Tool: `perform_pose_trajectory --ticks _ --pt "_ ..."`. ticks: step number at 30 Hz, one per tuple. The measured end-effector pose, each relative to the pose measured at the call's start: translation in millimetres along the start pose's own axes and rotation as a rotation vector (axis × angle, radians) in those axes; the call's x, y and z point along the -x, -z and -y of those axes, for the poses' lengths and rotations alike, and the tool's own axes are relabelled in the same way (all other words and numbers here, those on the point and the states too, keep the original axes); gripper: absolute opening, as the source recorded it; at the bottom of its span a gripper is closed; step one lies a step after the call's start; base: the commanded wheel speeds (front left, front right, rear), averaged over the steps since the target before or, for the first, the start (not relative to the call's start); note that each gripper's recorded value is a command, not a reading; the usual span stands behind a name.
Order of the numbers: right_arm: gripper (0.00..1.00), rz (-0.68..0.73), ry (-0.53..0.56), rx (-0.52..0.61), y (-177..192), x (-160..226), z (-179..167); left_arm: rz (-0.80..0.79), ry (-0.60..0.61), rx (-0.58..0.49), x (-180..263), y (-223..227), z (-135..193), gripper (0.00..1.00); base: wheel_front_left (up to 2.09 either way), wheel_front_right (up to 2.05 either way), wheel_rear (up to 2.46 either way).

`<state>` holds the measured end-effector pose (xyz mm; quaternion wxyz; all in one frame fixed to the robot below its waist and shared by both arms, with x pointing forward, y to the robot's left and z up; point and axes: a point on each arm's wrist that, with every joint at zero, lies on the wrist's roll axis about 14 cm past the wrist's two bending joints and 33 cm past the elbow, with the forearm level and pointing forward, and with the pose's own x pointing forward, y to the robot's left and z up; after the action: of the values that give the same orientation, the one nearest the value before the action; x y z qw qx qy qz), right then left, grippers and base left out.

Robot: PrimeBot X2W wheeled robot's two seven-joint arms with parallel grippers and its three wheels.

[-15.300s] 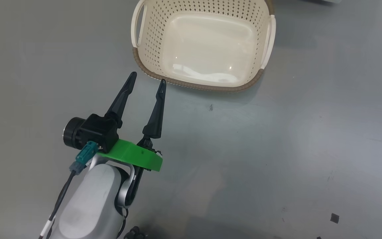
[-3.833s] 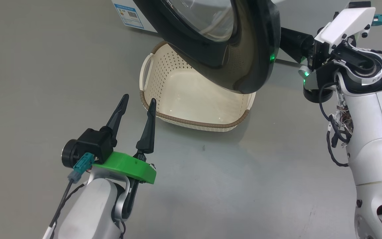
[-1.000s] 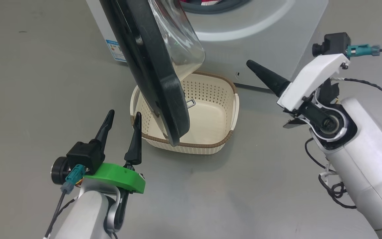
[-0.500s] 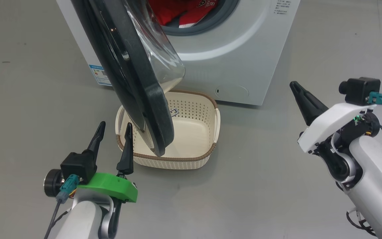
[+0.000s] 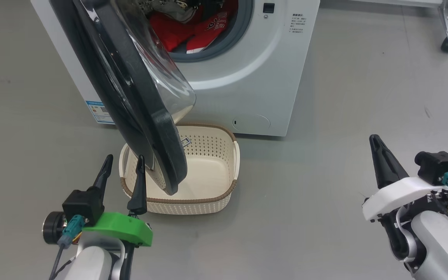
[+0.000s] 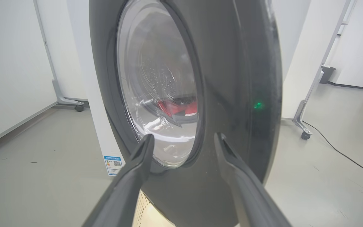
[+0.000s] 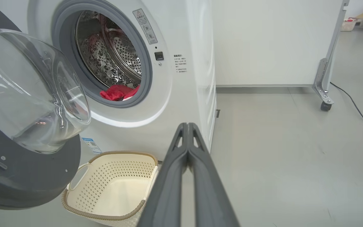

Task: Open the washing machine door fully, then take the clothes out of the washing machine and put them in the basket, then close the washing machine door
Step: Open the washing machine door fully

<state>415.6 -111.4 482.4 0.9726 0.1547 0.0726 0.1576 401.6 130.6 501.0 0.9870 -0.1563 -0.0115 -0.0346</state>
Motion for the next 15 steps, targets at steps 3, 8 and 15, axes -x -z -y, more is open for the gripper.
perform_pose_trajectory --ticks 3,8,15 --pt "0.0 0.0 0.047 -0.019 3 10 9 0.001 -0.006 0.002 2 0 -1 1.0 0.0 0.0 0.0" --pt "0.0 0.007 0.089 -0.025 7 24 15 -0.009 -0.002 0.002 6 3 0 1.0 0.0 0.0 0.0" --pt "1.0 0.031 0.112 0.01 2 33 21 -0.007 0.025 -0.002 6 3 7 1.0 0.0 0.0 0.0"
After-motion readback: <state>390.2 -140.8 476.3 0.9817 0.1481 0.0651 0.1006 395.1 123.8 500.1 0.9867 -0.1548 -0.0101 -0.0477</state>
